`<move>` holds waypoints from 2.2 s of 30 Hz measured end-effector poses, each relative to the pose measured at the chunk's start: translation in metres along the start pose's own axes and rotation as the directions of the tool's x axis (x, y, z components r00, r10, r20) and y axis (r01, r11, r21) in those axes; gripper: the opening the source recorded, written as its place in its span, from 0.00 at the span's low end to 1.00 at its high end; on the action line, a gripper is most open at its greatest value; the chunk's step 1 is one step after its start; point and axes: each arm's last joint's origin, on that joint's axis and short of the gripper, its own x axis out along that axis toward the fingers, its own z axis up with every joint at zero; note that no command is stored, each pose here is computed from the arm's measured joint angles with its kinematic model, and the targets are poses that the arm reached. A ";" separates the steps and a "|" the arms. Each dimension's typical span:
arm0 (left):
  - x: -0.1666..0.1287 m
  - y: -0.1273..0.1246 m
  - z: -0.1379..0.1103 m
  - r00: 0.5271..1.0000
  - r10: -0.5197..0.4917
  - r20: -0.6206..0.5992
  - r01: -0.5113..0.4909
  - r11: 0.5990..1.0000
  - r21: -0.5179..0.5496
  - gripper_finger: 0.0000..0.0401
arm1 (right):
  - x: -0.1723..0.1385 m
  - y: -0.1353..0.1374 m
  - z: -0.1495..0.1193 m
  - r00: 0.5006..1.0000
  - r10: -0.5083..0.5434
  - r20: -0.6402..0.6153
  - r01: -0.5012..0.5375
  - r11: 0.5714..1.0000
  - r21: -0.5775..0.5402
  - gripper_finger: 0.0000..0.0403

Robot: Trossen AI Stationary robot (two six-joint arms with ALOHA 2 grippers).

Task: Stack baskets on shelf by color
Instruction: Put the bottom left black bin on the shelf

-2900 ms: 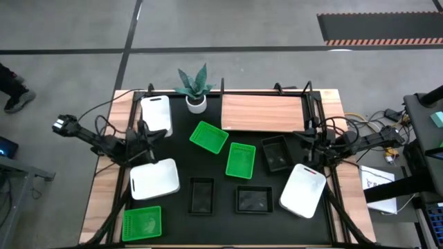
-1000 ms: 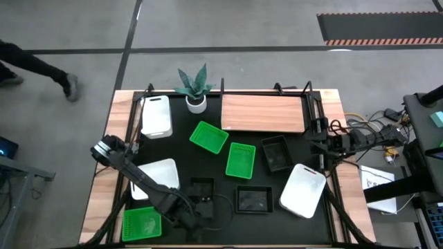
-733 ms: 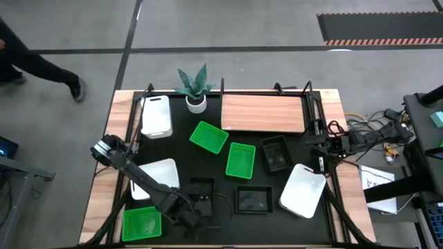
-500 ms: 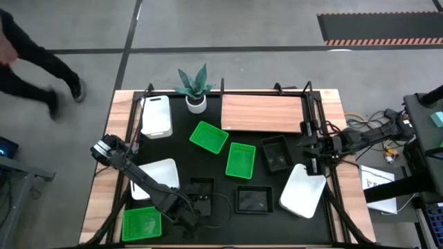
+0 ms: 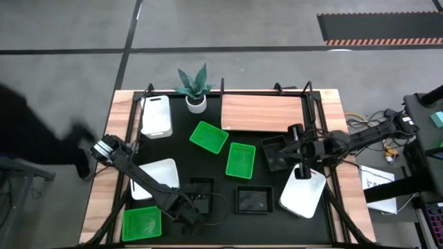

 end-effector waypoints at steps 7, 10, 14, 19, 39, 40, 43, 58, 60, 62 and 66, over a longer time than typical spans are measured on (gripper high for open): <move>0.002 0.001 -0.001 1.000 0.002 -0.002 -0.002 1.000 0.005 0.22 | 0.000 0.001 -0.002 1.000 0.004 -0.016 -0.004 1.000 0.000 0.02; 0.002 0.001 -0.001 1.000 0.001 -0.001 -0.001 1.000 0.004 0.10 | 0.000 0.000 -0.001 1.000 0.003 -0.010 -0.003 1.000 -0.001 0.02; -0.003 -0.002 0.003 1.000 -0.012 0.015 0.011 1.000 0.005 0.02 | 0.000 0.001 -0.003 1.000 0.007 -0.025 -0.007 1.000 0.000 0.02; -0.020 -0.012 0.019 0.997 -0.053 0.064 0.051 0.998 0.031 0.01 | 0.000 0.001 -0.003 0.999 0.009 -0.034 -0.009 1.000 0.006 0.02; -0.174 -0.019 0.087 0.928 0.049 0.370 -0.161 0.946 0.280 0.00 | -0.001 0.003 -0.011 0.993 0.031 -0.111 -0.028 0.999 0.028 0.02; -0.177 -0.016 0.091 0.921 0.061 0.384 -0.188 0.935 0.302 0.00 | -0.001 0.003 -0.011 0.993 0.031 -0.111 -0.028 0.999 0.028 0.02; -0.178 0.001 0.105 0.902 0.107 0.419 -0.272 0.893 0.357 0.00 | -0.001 0.003 -0.010 0.994 0.030 -0.108 -0.027 0.999 0.028 0.02; -0.127 0.156 0.165 0.838 0.401 0.371 -0.504 0.830 0.240 0.00 | -0.013 0.000 -0.001 0.993 0.032 -0.114 -0.026 0.998 0.054 0.02; -0.117 0.176 0.171 0.817 0.415 0.400 -0.520 0.830 0.202 0.00 | -0.014 0.000 0.000 0.993 0.033 -0.115 -0.026 0.998 0.054 0.02; -0.108 0.194 0.175 0.801 0.422 0.424 -0.528 0.833 0.168 0.00 | -0.016 0.000 0.001 0.993 0.033 -0.117 -0.027 0.998 0.054 0.02; -0.092 0.226 0.180 0.772 0.416 0.481 -0.517 0.851 0.094 0.00 | -0.018 -0.001 0.003 0.993 0.032 -0.112 -0.027 0.999 0.045 0.02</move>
